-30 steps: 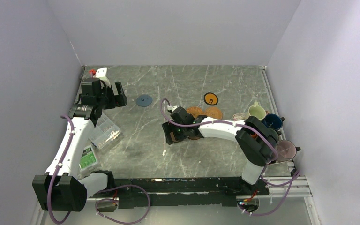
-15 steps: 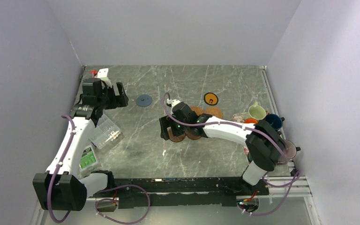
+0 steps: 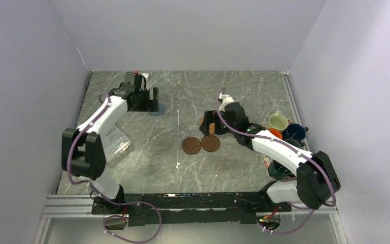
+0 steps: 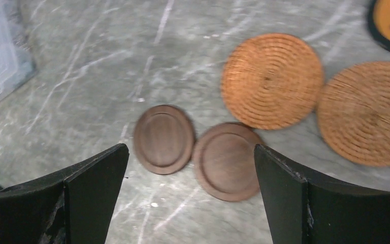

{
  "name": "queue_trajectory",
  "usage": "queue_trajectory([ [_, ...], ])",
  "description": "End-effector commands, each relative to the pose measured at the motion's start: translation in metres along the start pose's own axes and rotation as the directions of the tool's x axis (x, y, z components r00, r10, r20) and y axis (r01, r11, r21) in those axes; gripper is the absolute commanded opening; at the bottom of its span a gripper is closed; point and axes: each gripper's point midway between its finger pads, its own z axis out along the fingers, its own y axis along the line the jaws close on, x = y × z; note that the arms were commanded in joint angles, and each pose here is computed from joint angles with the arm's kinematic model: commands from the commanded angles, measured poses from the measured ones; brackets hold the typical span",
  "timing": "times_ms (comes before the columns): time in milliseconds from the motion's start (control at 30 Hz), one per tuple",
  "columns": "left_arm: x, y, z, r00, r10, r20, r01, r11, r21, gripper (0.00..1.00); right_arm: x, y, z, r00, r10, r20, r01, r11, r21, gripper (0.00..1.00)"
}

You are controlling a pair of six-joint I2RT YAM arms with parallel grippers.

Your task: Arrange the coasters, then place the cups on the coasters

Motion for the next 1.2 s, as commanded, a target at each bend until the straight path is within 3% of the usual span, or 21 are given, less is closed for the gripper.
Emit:
queue_trajectory([
  [0,-0.012,0.004,0.024,0.999,0.007,-0.049,-0.010,0.998,-0.063,0.94,-0.020,-0.024,-0.019,0.995,0.018,0.096,-0.016,1.000,-0.020,1.00],
  [200,-0.010,0.008,0.071,0.983,0.011,-0.182,-0.028,0.996,-0.087,0.94,-0.026,-0.040,-0.032,0.985,0.072,0.159,-0.064,0.996,-0.054,1.00],
  [500,-0.011,0.011,0.118,0.965,0.063,-0.253,-0.084,0.994,-0.071,0.94,-0.022,-0.043,-0.033,0.981,0.117,0.152,-0.101,0.989,-0.110,1.00],
  [1167,-0.038,0.036,0.151,0.977,0.085,-0.194,-0.104,0.991,-0.088,0.94,-0.012,-0.046,-0.024,0.983,0.148,0.110,-0.132,0.981,-0.139,1.00],
])
